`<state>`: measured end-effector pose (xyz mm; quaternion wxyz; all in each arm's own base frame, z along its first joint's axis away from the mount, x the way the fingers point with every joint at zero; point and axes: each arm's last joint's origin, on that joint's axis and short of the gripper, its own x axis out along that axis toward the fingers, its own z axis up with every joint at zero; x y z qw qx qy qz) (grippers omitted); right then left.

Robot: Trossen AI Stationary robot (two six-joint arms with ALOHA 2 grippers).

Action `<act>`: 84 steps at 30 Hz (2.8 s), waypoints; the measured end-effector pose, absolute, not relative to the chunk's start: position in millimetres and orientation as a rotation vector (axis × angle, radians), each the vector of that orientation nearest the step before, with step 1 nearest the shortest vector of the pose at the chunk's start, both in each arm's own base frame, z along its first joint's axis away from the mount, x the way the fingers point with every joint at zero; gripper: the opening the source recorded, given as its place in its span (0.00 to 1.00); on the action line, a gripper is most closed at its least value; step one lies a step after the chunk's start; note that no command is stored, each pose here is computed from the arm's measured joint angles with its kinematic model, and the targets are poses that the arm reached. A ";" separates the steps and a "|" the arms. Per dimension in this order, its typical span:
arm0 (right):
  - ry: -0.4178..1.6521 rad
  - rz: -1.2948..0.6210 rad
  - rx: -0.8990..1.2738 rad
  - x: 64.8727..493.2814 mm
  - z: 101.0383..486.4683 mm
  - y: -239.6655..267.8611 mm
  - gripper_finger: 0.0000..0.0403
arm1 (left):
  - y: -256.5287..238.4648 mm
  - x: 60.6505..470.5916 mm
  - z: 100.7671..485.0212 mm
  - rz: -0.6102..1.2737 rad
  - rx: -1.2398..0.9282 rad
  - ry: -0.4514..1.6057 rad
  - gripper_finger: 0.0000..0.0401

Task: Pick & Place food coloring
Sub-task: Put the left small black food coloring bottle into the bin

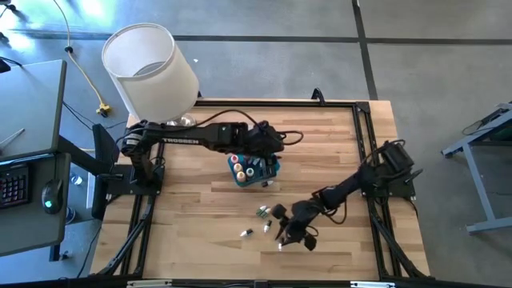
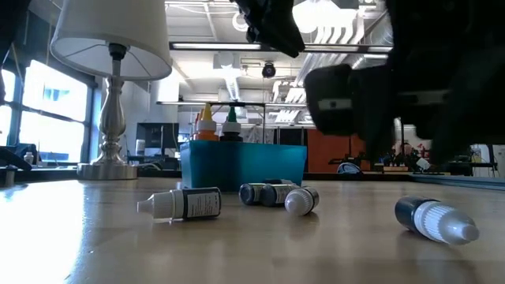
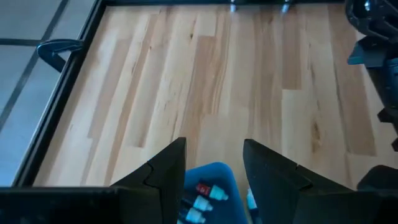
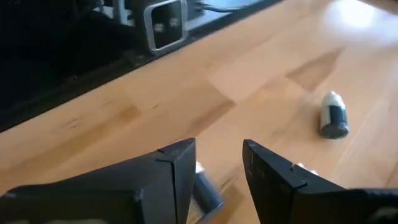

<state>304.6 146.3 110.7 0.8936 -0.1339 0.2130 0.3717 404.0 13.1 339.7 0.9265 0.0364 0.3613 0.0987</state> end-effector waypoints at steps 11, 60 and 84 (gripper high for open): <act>0.532 0.836 -0.236 306.8 83.6 148.1 0.31 | 13.3 404.0 339.5 0.195 0.098 0.745 0.39; 0.799 0.380 -0.178 245.4 150.5 147.4 0.31 | 13.3 403.7 338.3 0.193 0.095 0.754 0.39; 0.791 0.519 -0.309 257.8 99.6 148.5 0.31 | 13.1 404.6 339.3 0.192 0.085 0.739 0.39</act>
